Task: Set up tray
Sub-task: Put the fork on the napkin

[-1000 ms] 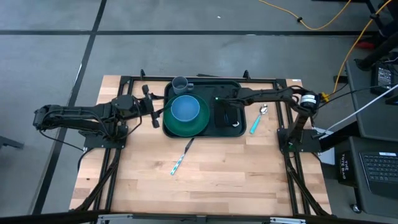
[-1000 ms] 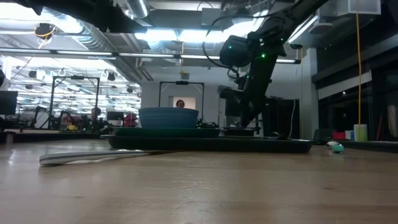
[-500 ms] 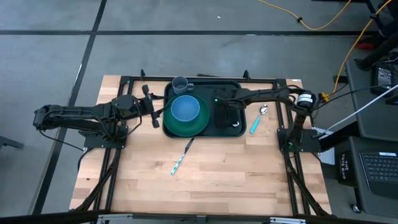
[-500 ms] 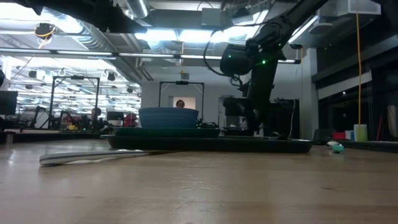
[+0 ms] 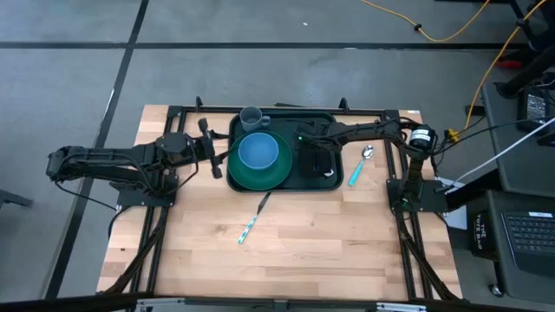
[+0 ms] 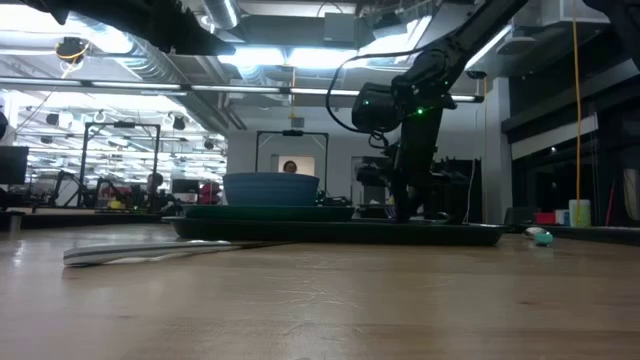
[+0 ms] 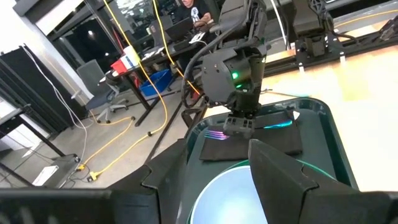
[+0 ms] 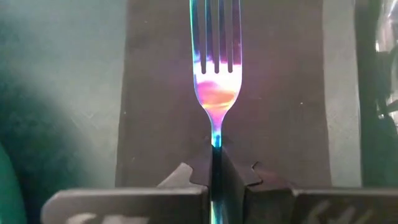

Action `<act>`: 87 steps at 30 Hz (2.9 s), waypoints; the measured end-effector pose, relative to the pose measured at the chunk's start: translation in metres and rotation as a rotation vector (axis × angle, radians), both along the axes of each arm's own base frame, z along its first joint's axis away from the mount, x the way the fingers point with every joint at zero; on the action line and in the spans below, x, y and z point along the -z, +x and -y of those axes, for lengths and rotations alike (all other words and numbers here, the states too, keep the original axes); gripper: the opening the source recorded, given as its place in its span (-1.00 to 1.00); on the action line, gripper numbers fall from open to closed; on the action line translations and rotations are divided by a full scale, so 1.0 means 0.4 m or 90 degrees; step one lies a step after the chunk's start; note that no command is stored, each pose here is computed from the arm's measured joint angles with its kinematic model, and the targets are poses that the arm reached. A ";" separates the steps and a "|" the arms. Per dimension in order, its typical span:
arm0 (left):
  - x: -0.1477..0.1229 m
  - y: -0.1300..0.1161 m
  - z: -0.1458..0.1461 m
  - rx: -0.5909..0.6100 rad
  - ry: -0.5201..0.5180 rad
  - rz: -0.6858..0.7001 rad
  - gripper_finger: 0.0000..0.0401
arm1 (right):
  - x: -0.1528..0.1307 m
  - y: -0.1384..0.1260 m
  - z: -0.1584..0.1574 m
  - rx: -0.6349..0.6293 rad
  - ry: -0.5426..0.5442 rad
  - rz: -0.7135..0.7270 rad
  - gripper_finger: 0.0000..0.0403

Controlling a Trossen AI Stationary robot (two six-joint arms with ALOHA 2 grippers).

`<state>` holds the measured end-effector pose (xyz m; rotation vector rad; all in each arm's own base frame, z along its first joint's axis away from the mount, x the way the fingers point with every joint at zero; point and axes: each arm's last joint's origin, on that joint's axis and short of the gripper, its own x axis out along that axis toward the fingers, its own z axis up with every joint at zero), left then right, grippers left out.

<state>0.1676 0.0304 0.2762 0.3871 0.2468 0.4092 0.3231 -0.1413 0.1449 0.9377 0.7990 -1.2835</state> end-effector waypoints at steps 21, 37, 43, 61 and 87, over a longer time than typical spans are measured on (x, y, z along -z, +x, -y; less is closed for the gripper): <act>0.002 0.000 0.000 0.000 0.000 -0.004 -0.16 | 0.005 0.000 -0.001 0.018 -0.011 -0.003 -0.92; 0.002 0.000 0.000 0.000 0.000 -0.005 -0.16 | 0.008 0.002 -0.003 0.012 0.006 0.002 -0.80; 0.002 0.000 0.000 0.000 0.000 -0.005 -0.16 | 0.008 0.002 -0.003 0.012 0.006 0.002 -0.78; 0.003 -0.001 0.000 0.000 0.000 -0.009 -0.16 | 0.010 -0.003 -0.004 -0.014 0.007 -0.024 -0.78; 0.003 -0.001 0.000 0.000 0.000 -0.009 -0.16 | 0.010 -0.002 -0.003 -0.123 -0.009 -0.072 -0.77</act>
